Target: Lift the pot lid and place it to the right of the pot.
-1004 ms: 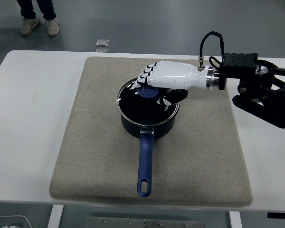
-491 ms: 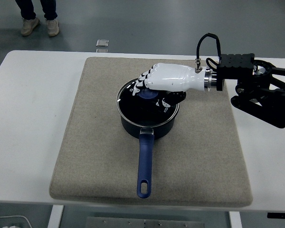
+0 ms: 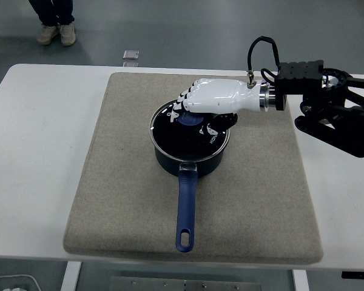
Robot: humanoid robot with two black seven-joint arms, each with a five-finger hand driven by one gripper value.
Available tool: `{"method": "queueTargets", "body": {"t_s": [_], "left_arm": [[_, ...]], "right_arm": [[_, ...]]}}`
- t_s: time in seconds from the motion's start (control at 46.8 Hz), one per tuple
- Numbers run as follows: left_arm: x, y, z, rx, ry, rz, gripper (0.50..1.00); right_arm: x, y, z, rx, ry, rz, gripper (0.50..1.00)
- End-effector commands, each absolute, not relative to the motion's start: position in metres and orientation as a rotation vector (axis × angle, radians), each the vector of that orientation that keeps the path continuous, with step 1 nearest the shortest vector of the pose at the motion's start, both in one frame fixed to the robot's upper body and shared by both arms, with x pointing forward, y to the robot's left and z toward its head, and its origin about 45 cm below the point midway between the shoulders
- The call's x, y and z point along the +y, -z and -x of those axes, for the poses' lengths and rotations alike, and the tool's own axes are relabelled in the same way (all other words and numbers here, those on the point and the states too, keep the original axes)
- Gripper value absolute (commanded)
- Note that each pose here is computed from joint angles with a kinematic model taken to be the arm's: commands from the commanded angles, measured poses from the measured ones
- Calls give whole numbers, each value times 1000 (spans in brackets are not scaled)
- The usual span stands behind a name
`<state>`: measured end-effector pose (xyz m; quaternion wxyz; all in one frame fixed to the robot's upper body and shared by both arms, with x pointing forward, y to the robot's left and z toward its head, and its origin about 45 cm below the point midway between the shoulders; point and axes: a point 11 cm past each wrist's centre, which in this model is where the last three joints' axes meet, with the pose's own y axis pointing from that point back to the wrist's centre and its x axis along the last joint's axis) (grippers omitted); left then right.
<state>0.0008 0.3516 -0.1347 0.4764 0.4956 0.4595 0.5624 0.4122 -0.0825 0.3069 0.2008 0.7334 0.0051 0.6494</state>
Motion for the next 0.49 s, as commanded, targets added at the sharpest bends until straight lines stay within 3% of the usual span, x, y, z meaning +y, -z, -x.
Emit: {"method": "queueTargets", "body": {"t_s": [0.0,0.47], "left_arm": [[352,135,-1,1123,-1374,-1211,1000],[352,135,-1,1123,-1374,-1211,1000]], "right_arm": [[-82,-310,-413,5,-1823,-2046,500],[-82,-311,-413,0,-1819,-2054,500]]}}
